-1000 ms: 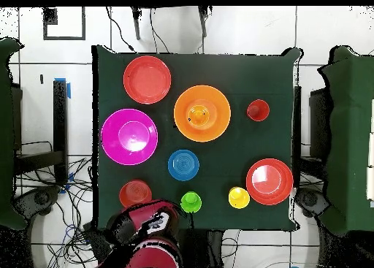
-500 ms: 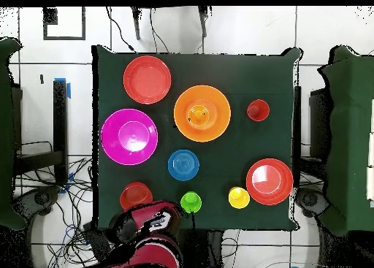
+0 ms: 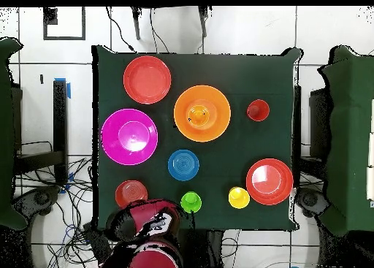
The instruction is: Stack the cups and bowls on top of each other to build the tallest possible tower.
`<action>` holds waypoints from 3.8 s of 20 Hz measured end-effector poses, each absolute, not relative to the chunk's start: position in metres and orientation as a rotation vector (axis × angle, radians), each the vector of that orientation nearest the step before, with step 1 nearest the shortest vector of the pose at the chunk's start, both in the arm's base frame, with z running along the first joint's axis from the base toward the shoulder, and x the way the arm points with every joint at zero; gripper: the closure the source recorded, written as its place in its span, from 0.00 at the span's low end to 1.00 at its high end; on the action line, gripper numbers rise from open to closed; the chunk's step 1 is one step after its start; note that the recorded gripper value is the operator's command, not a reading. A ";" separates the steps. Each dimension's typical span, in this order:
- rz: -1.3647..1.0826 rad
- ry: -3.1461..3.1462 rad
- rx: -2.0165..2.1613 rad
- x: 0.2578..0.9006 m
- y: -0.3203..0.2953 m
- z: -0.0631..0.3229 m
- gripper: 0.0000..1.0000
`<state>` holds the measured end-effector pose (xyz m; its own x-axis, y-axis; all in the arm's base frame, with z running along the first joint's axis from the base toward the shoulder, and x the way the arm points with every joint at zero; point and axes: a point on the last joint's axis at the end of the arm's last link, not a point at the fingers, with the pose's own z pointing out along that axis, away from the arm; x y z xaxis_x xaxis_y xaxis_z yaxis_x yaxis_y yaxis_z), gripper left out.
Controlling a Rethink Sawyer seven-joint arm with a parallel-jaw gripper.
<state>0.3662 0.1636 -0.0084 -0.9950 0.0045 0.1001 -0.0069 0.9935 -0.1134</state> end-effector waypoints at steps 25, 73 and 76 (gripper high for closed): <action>0.143 -3.063 -0.096 0.386 0.175 -0.004 0.00; 0.122 -3.097 -0.066 0.388 0.198 -0.034 1.00; 0.080 -3.113 -0.099 0.403 0.199 -0.024 1.00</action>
